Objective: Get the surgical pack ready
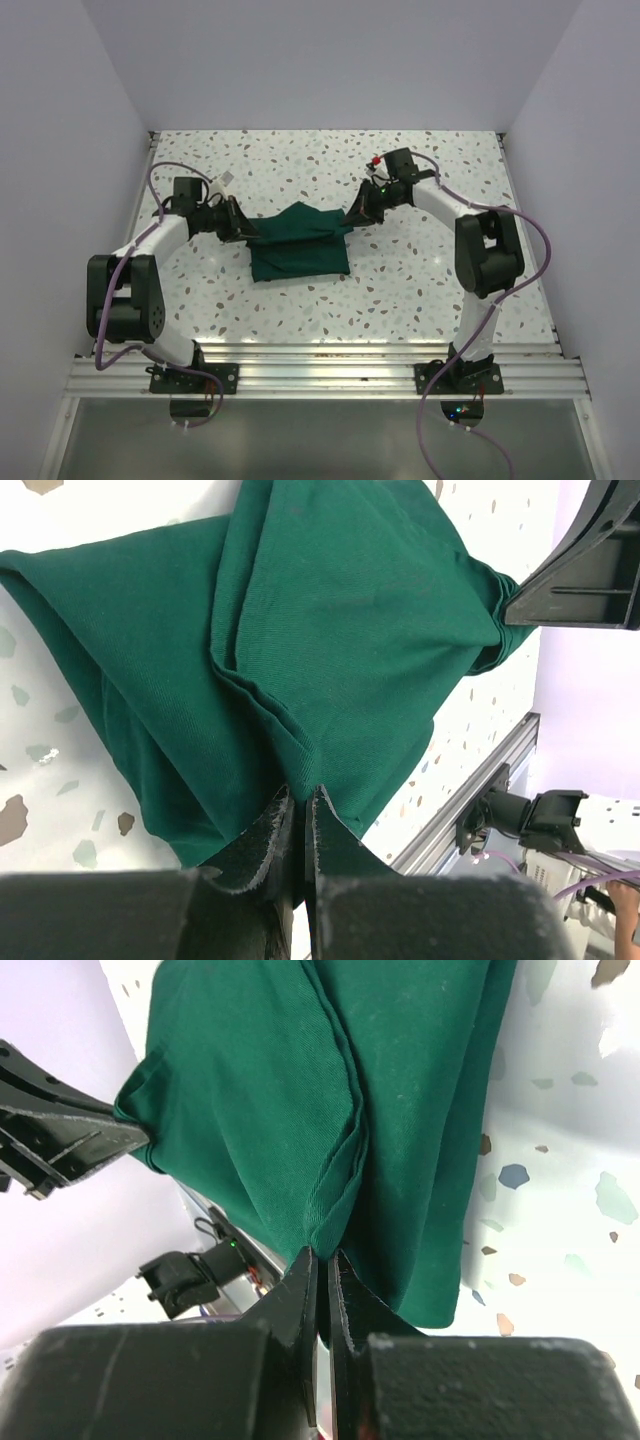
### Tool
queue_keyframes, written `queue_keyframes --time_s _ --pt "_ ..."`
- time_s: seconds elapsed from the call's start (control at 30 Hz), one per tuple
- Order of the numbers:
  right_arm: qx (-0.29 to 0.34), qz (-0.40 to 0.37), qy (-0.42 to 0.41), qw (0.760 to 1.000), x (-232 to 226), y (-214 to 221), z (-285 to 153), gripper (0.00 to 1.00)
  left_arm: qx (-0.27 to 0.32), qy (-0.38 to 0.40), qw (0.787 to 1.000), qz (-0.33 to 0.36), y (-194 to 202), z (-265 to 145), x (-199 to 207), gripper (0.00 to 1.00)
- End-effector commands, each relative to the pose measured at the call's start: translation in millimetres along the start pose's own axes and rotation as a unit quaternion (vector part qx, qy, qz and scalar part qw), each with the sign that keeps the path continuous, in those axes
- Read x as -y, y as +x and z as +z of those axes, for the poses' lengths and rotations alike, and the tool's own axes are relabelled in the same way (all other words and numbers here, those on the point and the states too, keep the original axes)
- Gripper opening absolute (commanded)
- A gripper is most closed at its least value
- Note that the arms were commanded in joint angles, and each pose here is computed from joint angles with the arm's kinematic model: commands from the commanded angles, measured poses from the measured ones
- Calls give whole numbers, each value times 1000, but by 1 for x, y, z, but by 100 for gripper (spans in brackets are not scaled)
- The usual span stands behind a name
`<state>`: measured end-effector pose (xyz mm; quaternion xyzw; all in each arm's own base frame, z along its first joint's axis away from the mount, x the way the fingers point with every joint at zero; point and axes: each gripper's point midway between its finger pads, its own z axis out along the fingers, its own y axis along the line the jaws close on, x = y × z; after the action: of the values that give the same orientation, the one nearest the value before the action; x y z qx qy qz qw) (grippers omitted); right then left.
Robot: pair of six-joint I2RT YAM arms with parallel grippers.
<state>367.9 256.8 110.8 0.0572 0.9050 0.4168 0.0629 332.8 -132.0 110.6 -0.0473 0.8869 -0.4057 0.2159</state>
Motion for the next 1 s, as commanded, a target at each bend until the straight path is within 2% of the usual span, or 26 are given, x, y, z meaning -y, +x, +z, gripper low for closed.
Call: queue_keyframes --time_s 0.0,0.1,0.13,0.2,0.27,0.3,0.37,0.5,0.57,0.7,0.77,0.97 --pt "-22 -22 -16 999 -14 20 -7 1 -14 -6 1000 2 13 -6 -2 5" --pt "-44 -25 -14 999 -11 32 -1 8 -18 -9 1000 -1 16 -6 -4 18" --pt "-51 -26 -12 998 -9 36 0 17 -18 -8 1000 0 17 -6 -4 25" --pt "-67 -28 -8 997 -5 45 0 25 -15 -6 1000 6 17 -7 -2 33" --pt "-72 -38 -7 997 -5 51 -3 33 -7 -9 1000 19 13 -11 0 37" --pt "-72 -43 -3 996 -3 52 -4 41 -3 -14 999 30 10 -12 0 39" --pt "-63 -65 11 996 -2 51 -11 50 8 -30 999 44 0 -17 2 40" --pt "14 -126 73 989 -5 18 -32 78 42 -63 995 66 -24 -28 6 42" --pt "57 -152 99 982 -7 -2 -39 97 62 -93 991 74 -36 -36 4 42" --pt "142 -203 76 966 -43 -54 -42 99 81 -118 986 83 -48 -46 5 42" --pt "161 -229 51 959 -60 -71 -35 99 86 -124 985 84 -51 -47 4 42" --pt "139 -273 -11 952 -84 -113 14 99 82 -104 988 78 -45 -37 1 42"
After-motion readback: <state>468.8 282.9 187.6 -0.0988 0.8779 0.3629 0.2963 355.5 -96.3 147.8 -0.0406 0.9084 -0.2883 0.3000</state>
